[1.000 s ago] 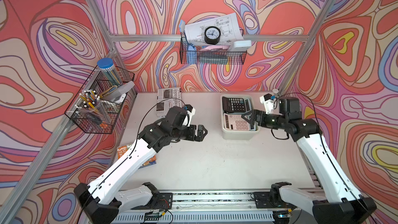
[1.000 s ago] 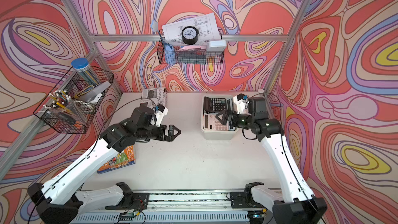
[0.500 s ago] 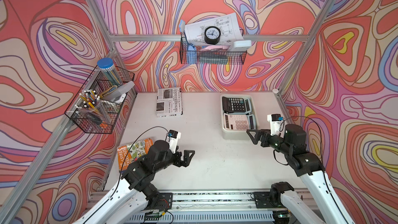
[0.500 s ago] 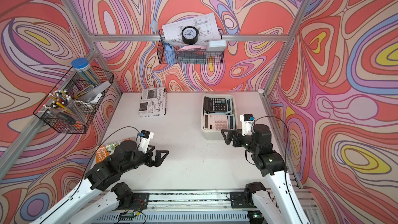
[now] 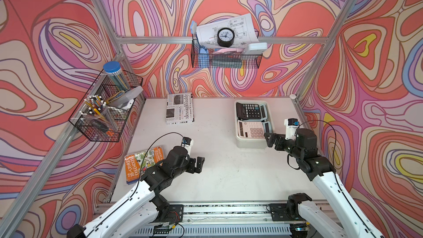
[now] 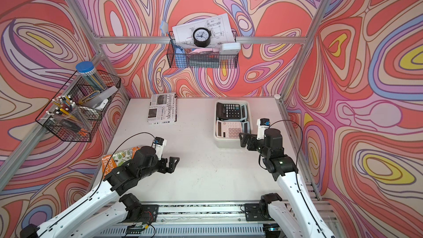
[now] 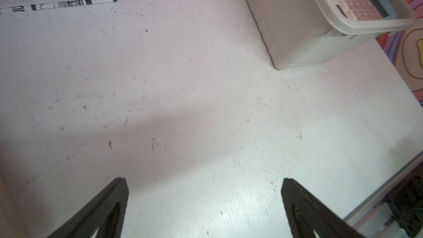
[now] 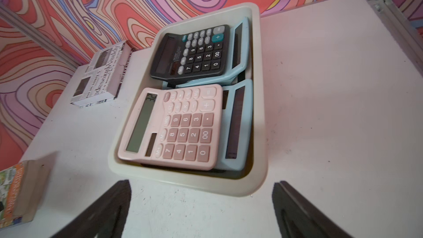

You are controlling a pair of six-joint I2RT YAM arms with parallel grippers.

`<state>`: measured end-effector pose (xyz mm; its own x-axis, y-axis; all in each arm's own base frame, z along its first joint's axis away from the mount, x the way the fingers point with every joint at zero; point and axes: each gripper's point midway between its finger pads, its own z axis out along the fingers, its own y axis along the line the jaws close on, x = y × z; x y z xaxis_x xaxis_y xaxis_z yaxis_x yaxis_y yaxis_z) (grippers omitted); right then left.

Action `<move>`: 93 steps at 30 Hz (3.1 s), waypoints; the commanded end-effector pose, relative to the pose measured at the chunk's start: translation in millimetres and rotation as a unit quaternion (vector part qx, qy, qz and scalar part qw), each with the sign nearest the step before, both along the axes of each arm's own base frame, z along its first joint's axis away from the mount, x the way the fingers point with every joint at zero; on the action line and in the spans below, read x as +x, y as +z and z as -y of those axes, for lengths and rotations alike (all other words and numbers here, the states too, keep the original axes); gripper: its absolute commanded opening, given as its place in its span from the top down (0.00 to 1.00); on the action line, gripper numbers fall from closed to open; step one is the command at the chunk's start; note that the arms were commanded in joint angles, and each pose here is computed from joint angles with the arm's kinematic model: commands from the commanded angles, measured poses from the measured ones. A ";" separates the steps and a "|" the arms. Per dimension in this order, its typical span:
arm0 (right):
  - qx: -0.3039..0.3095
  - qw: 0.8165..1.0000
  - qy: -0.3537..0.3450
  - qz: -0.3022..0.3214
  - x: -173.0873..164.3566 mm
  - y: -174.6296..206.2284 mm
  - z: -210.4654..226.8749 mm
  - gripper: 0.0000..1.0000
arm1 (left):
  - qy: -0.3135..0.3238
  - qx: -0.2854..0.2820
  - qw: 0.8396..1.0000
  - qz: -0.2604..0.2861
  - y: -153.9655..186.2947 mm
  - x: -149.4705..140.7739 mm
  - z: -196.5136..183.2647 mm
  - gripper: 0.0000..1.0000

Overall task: Put the calculator in the storage box
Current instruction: Reset both arms

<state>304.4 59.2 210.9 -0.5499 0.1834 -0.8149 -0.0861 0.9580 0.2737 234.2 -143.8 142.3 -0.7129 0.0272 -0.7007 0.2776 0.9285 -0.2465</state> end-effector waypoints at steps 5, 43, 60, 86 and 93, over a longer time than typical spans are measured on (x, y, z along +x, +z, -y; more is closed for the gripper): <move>-0.007 0.990 -0.113 0.080 40.9 37.0 69.4 0.02 | 0.041 -0.034 0.997 0.056 24.6 66.3 -27.9 0.01; -0.099 0.951 -0.194 0.218 78.1 -79.0 106.7 0.02 | 0.122 0.054 0.979 0.153 -39.8 124.3 -146.2 0.02; -0.124 0.979 -0.051 0.155 120.2 -111.4 57.7 0.02 | 0.099 0.017 0.967 0.234 -35.7 145.4 -139.9 0.02; -0.128 0.978 -0.087 0.140 124.2 -114.0 70.1 0.02 | 0.153 0.087 0.962 0.206 -55.3 158.4 -147.3 0.01; -0.128 0.978 -0.087 0.141 124.2 -113.8 70.1 0.02 | 0.210 0.102 0.950 0.210 -53.7 156.0 -165.0 0.02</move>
